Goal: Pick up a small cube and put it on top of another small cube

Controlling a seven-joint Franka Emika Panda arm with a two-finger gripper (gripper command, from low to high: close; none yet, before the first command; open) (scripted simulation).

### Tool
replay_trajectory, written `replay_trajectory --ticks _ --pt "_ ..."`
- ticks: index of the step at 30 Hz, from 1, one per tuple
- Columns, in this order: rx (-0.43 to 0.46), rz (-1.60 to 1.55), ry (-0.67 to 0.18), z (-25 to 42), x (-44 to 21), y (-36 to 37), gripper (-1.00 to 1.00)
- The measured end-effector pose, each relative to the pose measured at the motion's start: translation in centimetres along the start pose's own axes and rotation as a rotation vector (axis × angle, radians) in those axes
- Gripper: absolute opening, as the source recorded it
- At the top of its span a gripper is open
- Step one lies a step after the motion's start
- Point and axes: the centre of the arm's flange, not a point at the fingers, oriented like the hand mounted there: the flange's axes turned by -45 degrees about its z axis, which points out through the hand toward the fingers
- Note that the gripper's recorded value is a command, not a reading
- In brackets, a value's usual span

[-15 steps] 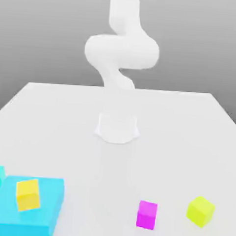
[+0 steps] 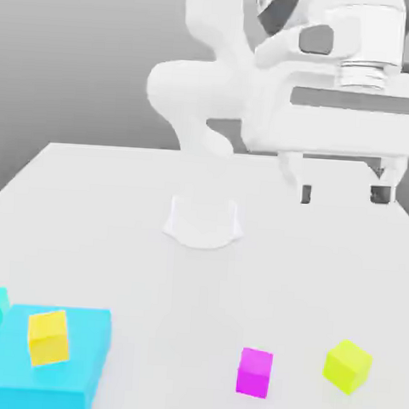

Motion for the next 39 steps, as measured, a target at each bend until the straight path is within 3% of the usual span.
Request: replay_trajectory --ticks 10,15,16,23,28,39 --pt "0.128 -0.257 -0.248 16.3 -7.3 -11.0 0.00" --pt "0.142 -0.276 -0.269 22.3 -9.6 -12.4 0.00" --pt "0.142 -0.277 -0.270 23.1 -9.9 -12.5 -1.00" --pt "0.141 -0.277 -0.270 23.2 -9.9 -12.5 -1.00" --pt "0.140 -0.272 -0.271 18.2 -8.5 -11.8 -1.00" --pt "0.015 0.265 -0.271 16.7 -10.2 15.1 -1.00"
